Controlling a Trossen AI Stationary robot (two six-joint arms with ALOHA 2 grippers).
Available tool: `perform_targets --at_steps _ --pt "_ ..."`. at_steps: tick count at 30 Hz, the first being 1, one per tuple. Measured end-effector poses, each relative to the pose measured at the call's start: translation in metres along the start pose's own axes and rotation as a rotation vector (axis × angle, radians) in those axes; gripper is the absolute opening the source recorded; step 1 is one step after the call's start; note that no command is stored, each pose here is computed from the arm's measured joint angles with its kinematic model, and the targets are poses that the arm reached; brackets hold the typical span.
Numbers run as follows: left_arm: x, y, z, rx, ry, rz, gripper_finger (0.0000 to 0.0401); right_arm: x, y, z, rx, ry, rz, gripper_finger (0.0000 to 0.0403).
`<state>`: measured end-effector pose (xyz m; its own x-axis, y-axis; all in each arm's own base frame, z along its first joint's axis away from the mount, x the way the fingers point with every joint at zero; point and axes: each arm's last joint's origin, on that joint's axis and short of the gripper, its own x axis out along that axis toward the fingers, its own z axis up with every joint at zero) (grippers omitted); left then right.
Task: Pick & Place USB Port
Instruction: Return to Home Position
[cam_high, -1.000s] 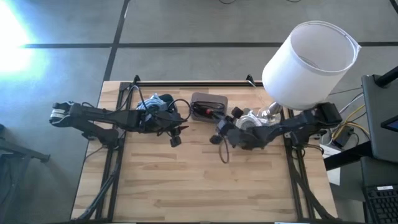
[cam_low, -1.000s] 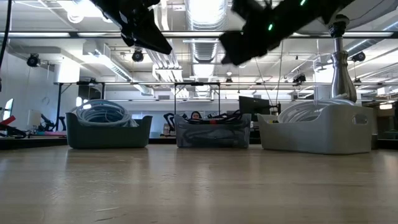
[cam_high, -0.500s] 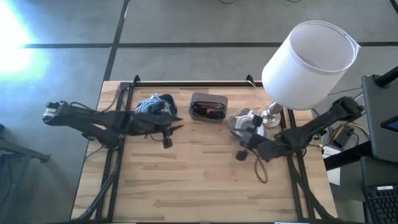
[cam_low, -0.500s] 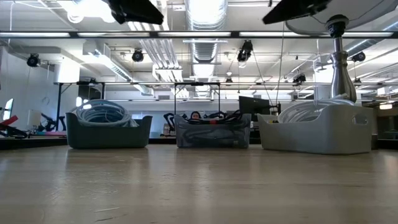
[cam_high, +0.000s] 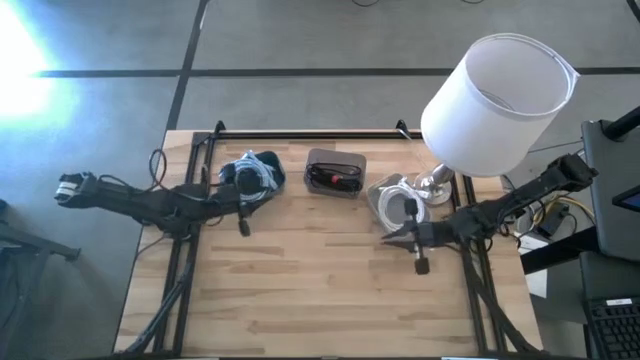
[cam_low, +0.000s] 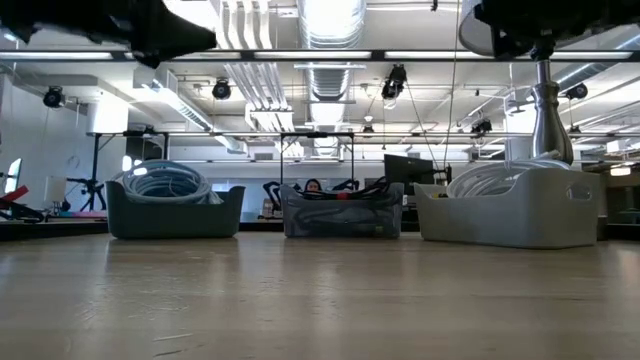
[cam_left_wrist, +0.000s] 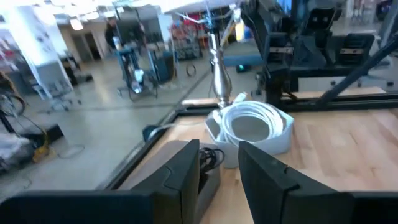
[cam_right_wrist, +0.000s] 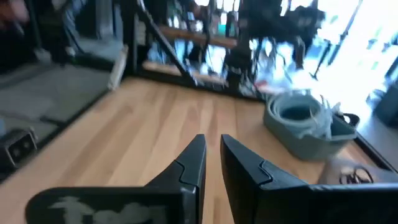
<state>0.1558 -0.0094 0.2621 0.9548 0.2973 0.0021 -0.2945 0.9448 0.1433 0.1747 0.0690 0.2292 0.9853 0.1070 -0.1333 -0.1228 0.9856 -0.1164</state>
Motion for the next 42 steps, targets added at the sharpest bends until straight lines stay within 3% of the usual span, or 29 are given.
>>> perform_targets --at_steps 10,16,25,30,36,42 --pt "-0.025 0.011 -0.029 -0.003 -0.105 0.053 0.0115 -0.029 -0.025 -0.025 0.095 -0.159 -0.096 0.0043" --pt "-0.036 0.014 -0.043 -0.012 -0.133 0.059 0.0115 -0.041 -0.032 -0.028 0.095 -0.238 -0.017 0.0043" --pt "-0.045 0.014 -0.071 -0.027 -0.166 0.066 0.0115 -0.046 -0.033 -0.045 0.073 -0.242 -0.021 0.0043" --pt "-0.050 0.016 -0.074 -0.033 -0.212 0.076 0.0115 -0.048 -0.032 -0.056 0.047 -0.289 -0.023 0.0043" --pt "-0.054 0.017 -0.077 0.021 -0.193 0.077 0.0115 -0.050 -0.028 -0.055 0.020 -0.324 0.103 0.0043" --pt "-0.055 0.015 -0.091 0.006 -0.076 0.014 0.0115 -0.050 -0.028 -0.055 0.026 -0.326 0.110 0.0043"
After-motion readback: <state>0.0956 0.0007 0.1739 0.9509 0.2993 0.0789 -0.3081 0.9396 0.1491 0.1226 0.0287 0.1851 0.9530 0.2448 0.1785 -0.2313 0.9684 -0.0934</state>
